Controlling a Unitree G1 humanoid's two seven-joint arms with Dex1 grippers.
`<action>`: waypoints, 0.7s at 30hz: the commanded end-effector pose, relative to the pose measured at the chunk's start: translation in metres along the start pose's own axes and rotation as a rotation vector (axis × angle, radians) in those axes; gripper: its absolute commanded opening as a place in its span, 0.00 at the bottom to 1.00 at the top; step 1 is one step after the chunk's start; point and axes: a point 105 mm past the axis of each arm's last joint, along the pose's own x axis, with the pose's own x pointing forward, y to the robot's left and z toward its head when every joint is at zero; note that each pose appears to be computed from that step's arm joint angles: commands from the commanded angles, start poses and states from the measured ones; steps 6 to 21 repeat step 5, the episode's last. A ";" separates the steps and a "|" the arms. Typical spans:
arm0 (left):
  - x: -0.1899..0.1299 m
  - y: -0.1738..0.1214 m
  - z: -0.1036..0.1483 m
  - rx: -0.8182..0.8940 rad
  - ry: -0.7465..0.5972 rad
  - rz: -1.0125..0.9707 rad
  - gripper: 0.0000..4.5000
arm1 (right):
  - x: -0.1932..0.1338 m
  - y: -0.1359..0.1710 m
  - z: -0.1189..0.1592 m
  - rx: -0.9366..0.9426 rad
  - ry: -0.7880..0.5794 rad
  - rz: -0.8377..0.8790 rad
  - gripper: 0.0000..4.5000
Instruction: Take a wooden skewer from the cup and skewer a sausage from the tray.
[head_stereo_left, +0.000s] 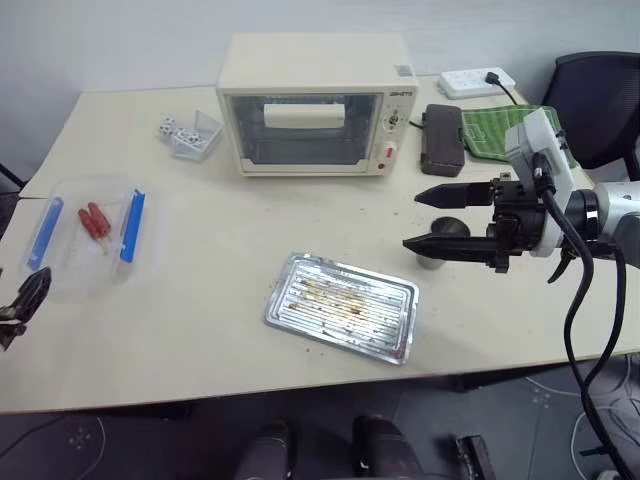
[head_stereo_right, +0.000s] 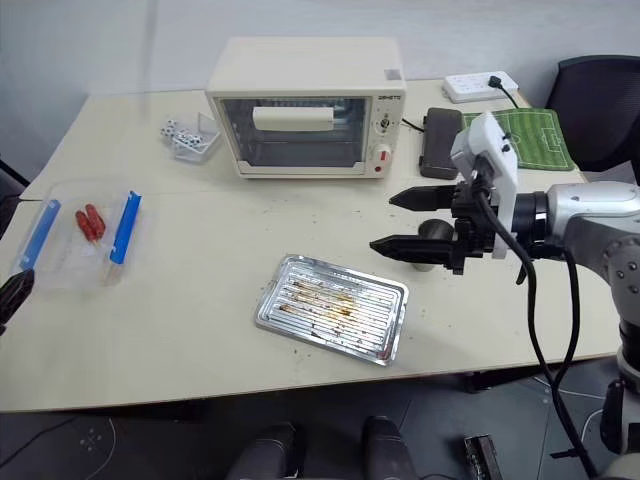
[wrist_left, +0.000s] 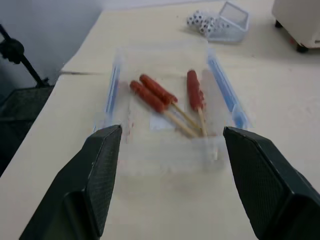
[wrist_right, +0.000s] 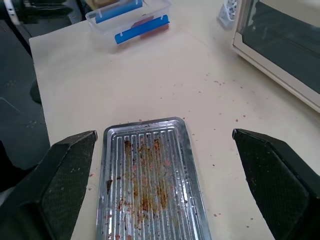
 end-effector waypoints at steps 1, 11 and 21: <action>-0.009 -0.001 0.021 0.027 -0.048 -0.034 0.76 | -0.008 -0.002 0.011 -0.069 -0.004 -0.008 1.00; -0.011 0.002 0.022 0.062 -0.032 -0.022 0.76 | -0.007 -0.002 0.009 -0.065 0.002 0.003 1.00; -0.011 0.002 0.022 0.062 -0.032 -0.022 0.76 | -0.007 -0.002 0.009 -0.065 0.002 0.003 1.00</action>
